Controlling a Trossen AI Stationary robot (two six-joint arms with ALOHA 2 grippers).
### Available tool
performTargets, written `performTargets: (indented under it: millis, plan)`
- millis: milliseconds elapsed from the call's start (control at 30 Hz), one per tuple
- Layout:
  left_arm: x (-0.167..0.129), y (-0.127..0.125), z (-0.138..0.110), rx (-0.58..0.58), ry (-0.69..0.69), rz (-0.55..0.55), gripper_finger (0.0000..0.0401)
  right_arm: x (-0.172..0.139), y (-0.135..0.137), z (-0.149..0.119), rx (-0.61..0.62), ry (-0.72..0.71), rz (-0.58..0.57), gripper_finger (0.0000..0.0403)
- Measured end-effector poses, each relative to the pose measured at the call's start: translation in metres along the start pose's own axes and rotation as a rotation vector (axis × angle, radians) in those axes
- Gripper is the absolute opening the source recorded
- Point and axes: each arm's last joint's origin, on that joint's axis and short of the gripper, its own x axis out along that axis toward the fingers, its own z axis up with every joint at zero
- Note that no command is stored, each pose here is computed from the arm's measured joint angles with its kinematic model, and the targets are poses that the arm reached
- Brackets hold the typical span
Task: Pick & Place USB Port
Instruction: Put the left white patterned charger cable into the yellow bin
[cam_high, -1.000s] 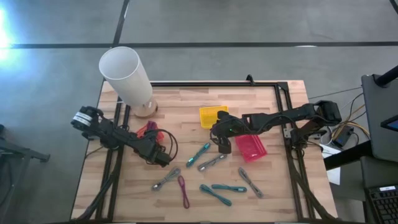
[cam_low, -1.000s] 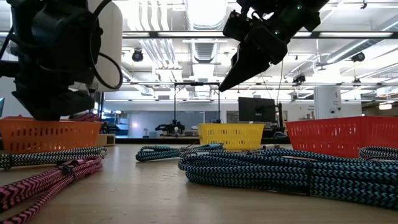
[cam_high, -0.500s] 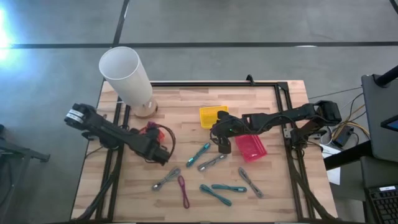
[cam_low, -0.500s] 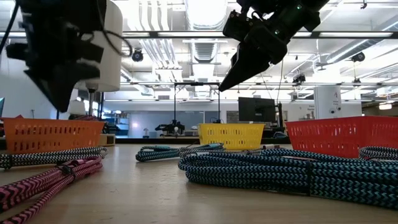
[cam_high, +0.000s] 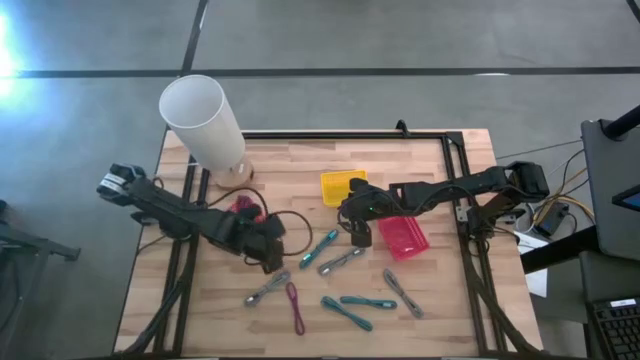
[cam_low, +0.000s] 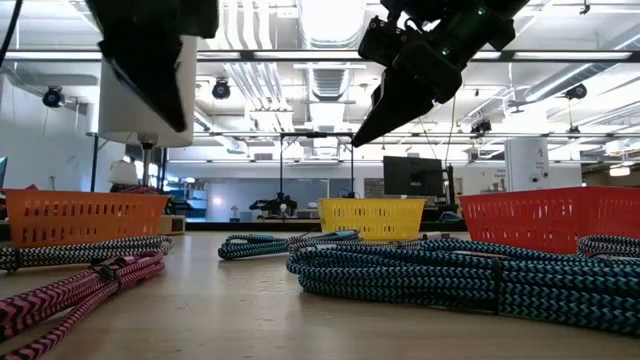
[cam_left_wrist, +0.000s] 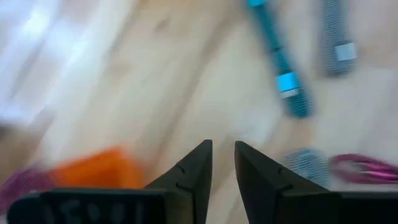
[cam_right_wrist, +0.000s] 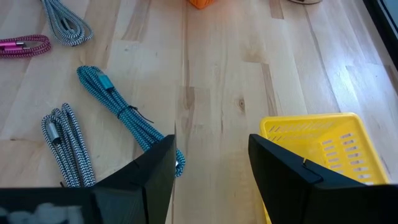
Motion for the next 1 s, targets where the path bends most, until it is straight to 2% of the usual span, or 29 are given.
performTargets:
  millis: [100,167,467,700,800,1000]
  plan:
    - [0.005,-0.009,0.003,0.024,-0.004,-0.106,0.0094,0.0,0.0,0.0,0.0,0.0,0.0,0.0199]
    - [0.007,-0.012,0.003,-0.007,0.013,-0.158,0.0094,0.0,0.0,0.0,0.001,0.0,0.0,0.0199]
    - [0.027,-0.018,-0.018,-0.147,0.202,-0.241,0.0094,0.0,0.0,0.0,0.008,0.0,0.0,0.0199]
    - [0.044,-0.038,-0.037,-0.165,0.298,-0.401,0.0095,0.0,0.0,0.0,0.005,0.0,0.0,0.0199]
    - [0.048,-0.042,-0.042,-0.154,0.349,-0.417,0.0095,0.0,0.0,0.0,0.007,0.0,0.0,0.0199]
    - [0.062,-0.047,-0.049,-0.098,0.376,-0.379,0.0095,0.0,0.0,0.0,0.004,-0.001,0.0,0.0199]
